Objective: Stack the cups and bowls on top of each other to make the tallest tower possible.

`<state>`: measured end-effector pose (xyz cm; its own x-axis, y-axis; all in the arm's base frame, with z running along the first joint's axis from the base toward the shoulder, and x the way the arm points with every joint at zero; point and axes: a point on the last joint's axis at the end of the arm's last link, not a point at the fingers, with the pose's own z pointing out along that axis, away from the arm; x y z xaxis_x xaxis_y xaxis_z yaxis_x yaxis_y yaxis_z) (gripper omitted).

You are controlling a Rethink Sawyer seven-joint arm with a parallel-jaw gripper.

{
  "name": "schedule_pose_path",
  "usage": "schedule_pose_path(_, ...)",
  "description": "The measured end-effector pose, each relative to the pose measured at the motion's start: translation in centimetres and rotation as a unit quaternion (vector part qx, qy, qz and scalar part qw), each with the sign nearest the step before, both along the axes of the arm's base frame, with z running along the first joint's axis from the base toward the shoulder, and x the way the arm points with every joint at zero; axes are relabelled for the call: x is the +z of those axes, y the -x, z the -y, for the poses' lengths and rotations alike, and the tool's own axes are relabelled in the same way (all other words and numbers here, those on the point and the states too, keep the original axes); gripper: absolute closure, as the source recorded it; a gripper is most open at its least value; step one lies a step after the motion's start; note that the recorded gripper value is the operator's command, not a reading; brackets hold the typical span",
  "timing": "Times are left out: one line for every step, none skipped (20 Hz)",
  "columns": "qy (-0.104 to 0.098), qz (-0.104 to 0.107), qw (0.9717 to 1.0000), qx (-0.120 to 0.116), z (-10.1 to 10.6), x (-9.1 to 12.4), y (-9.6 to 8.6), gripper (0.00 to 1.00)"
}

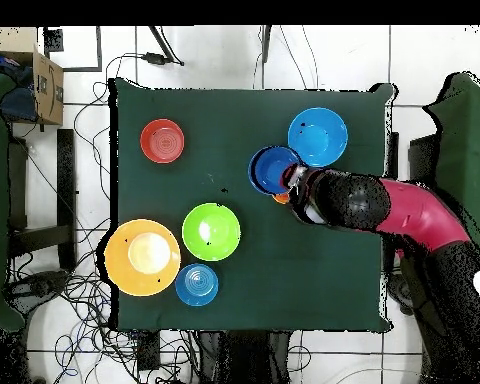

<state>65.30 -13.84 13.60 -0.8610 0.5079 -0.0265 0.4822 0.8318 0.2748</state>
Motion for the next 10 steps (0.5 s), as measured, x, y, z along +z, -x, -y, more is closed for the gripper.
schedule_pose_path(-0.001, 0.001, 1.0, 0.0, 0.09, 0.06, -0.03, 1.0)
schedule_pose_path(-0.001, 0.002, 1.0, -0.001, 0.17, 0.1, -0.05, 1.0)
schedule_pose_path(-0.002, 0.004, 1.0, -0.001, 0.28, 0.23, -0.13, 1.0)
schedule_pose_path(-0.003, 0.006, 1.0, -0.001, 0.32, 0.31, -0.19, 1.0)
schedule_pose_path(-0.004, 0.006, 1.0, -0.001, 0.34, 0.35, -0.21, 1.0)
schedule_pose_path(-0.005, 0.008, 1.0, -0.001, 0.38, 0.45, -0.27, 1.0)
schedule_pose_path(-0.006, 0.008, 0.9999, -0.001, 0.41, 0.49, -0.28, 1.0)
schedule_pose_path(-0.006, 0.009, 0.9999, 0.0, 0.44, 0.53, -0.29, 1.0)
schedule_pose_path(-0.006, 0.01, 0.9999, 0.0, 0.49, 0.56, -0.28, 1.0)
schedule_pose_path(-0.006, 0.01, 0.9999, 0.0, 0.52, 0.57, -0.25, 1.0)
